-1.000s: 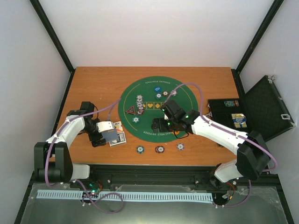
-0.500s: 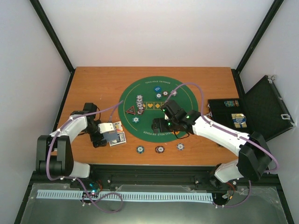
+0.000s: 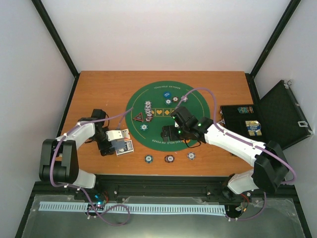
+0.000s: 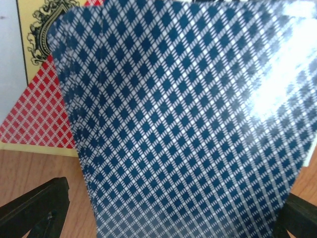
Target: Distribute texas hold em gaming equipment
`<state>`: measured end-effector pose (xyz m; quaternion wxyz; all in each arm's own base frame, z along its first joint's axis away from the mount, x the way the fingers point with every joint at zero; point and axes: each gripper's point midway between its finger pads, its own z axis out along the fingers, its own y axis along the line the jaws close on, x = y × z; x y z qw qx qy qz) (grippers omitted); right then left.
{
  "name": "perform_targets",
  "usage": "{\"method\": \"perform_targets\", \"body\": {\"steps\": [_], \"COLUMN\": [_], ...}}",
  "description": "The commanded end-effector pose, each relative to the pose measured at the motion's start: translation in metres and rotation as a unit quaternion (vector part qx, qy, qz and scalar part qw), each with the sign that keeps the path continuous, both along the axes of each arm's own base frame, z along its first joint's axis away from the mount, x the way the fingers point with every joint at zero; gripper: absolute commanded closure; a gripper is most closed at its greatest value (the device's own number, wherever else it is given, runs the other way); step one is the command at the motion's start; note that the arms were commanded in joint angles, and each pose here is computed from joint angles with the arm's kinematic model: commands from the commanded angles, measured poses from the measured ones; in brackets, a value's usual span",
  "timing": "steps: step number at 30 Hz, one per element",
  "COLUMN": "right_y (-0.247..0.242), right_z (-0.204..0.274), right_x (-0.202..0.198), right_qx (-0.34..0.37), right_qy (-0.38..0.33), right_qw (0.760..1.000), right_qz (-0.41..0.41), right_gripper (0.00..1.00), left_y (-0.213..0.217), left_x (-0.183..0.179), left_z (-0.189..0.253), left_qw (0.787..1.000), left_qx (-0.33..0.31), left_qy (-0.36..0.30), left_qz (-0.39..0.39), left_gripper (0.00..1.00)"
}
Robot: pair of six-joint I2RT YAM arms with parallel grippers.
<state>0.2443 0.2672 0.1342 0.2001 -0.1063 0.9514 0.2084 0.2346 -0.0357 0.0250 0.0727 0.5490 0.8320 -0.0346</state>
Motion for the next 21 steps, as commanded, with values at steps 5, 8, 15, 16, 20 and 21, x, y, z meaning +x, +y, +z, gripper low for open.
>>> {"method": "perform_targets", "body": {"steps": [5, 8, 15, 16, 20, 21], "right_y": [0.0024, 0.0006, -0.0004, 0.0002, -0.0002, -0.0004], "right_z": [0.009, 0.011, 0.0101, 0.0105, 0.0101, 0.0101], "right_x": [-0.001, -0.0022, -0.005, -0.0049, -0.0046, -0.0051], "right_qx": [0.006, 0.007, 0.006, 0.008, 0.004, 0.004], "right_qy": [-0.007, -0.01, -0.008, -0.008, -0.006, -0.006], "right_qw": [1.0, 1.0, 1.0, 1.0, 1.0, 1.0], "right_qz": [-0.002, -0.003, 0.0, 0.001, 0.001, 0.001], "right_gripper": [0.0, 0.0, 0.0, 0.0, 0.0, 0.0], "left_y": [0.002, 0.003, 0.0043, 0.0047, 0.004, 0.0038], "left_x": [0.0033, 0.0045, 0.0003, 0.0008, 0.0022, 0.0019], "left_z": [-0.0104, -0.0119, -0.0148, -0.0147, -0.0141, -0.0138], "left_qw": [1.0, 1.0, 1.0, 0.999, 0.999, 0.999], "left_qx": [0.01, 0.013, 0.016, 0.017, 0.015, 0.014], "left_qy": [-0.005, -0.002, -0.001, -0.001, -0.002, -0.001], "left_qz": [0.013, 0.021, 0.025, 0.027, 0.03, 0.031], "left_gripper": [0.0, 0.01, 0.03, 0.03, 0.07, 0.09]}}
